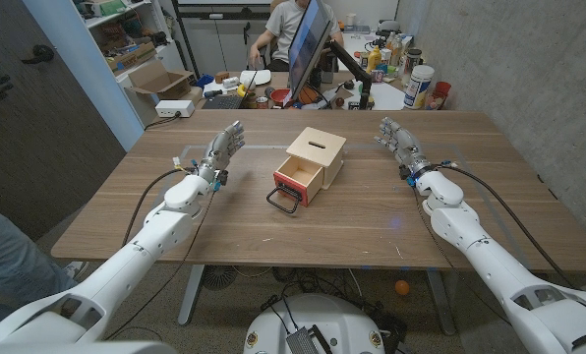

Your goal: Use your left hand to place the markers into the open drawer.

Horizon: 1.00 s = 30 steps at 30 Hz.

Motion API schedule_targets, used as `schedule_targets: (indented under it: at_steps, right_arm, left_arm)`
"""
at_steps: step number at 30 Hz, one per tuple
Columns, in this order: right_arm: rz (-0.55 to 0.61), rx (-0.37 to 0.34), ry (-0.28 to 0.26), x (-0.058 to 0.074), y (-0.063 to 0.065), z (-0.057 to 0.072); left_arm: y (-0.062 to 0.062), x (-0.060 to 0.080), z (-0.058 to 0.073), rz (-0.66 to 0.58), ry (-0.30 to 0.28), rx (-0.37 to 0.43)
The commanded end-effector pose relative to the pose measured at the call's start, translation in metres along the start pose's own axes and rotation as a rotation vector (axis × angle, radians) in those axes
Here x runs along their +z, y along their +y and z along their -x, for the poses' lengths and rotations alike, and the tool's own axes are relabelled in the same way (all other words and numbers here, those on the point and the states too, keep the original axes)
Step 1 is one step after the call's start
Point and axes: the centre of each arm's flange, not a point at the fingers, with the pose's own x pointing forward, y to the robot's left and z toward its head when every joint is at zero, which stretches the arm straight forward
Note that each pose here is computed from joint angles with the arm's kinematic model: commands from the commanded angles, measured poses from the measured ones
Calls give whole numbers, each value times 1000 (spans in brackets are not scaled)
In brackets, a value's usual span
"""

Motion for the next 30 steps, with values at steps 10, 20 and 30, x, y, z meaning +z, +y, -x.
schedule_targets:
  at_steps: [10, 20, 30]
  right_arm:
    - [12, -5, -5, 8, -18, 7]
    - [11, -9, -9, 10, -20, 8]
    - [10, -20, -12, 10, -20, 10]
  left_arm:
    - [-2, 24, 1, -228, 51, -21]
    - [-5, 39, -7, -331, 47, -60]
    - [-4, 55, -11, -494, 63, -107]
